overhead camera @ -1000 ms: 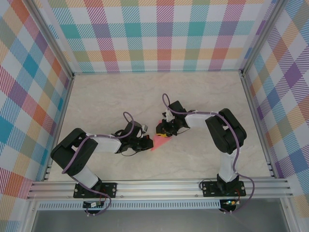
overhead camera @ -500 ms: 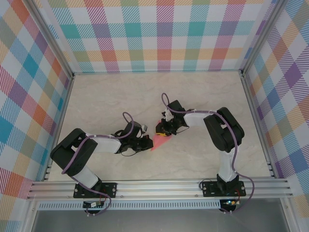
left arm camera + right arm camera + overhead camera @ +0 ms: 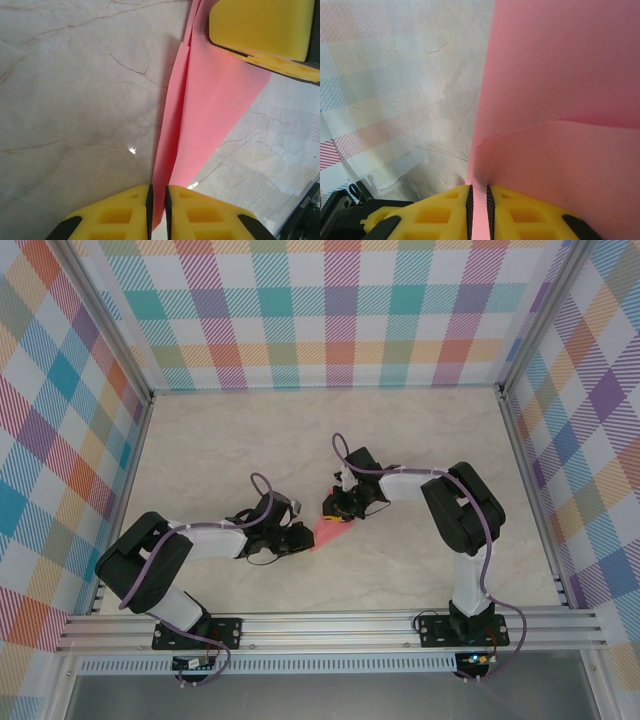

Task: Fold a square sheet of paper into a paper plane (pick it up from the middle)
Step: Fourth fold the wing at the center of the table.

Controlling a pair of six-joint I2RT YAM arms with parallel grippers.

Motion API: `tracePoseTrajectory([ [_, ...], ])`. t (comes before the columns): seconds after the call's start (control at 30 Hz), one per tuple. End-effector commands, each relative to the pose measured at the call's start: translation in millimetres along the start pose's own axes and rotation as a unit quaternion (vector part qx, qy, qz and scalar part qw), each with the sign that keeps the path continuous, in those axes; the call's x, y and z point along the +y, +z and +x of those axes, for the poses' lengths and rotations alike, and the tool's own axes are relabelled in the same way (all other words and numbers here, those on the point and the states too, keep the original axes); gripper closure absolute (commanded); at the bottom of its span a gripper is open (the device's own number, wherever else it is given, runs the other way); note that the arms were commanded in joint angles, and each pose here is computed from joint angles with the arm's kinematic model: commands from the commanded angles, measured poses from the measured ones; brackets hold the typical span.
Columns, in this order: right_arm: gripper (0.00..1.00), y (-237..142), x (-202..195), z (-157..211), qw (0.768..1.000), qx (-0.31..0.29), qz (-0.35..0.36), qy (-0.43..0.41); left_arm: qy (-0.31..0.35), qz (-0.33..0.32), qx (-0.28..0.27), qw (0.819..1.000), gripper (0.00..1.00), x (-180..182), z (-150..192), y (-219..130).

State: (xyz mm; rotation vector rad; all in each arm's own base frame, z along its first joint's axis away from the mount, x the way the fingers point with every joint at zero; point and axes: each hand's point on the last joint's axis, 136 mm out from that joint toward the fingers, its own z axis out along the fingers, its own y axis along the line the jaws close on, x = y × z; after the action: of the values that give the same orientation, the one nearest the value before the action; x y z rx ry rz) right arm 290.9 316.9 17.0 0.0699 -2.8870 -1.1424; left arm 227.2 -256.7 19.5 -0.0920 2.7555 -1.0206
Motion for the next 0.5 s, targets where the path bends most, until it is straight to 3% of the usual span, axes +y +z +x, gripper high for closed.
tracePoseTrajectory([
  [0.0, 0.82, 15.6, -53.3, 26.7, 0.995, 0.040, 0.085, 0.046, 0.003, -0.013, 0.015, 1.000, 0.84, 6.8, 6.6, -4.0],
  [0.47, 0.81, 16.1, -55.1, 28.7, 0.994, 0.043, 0.093, 0.047, 0.007, -0.113, 0.067, 0.991, 0.91, 42.9, 29.5, 2.9],
])
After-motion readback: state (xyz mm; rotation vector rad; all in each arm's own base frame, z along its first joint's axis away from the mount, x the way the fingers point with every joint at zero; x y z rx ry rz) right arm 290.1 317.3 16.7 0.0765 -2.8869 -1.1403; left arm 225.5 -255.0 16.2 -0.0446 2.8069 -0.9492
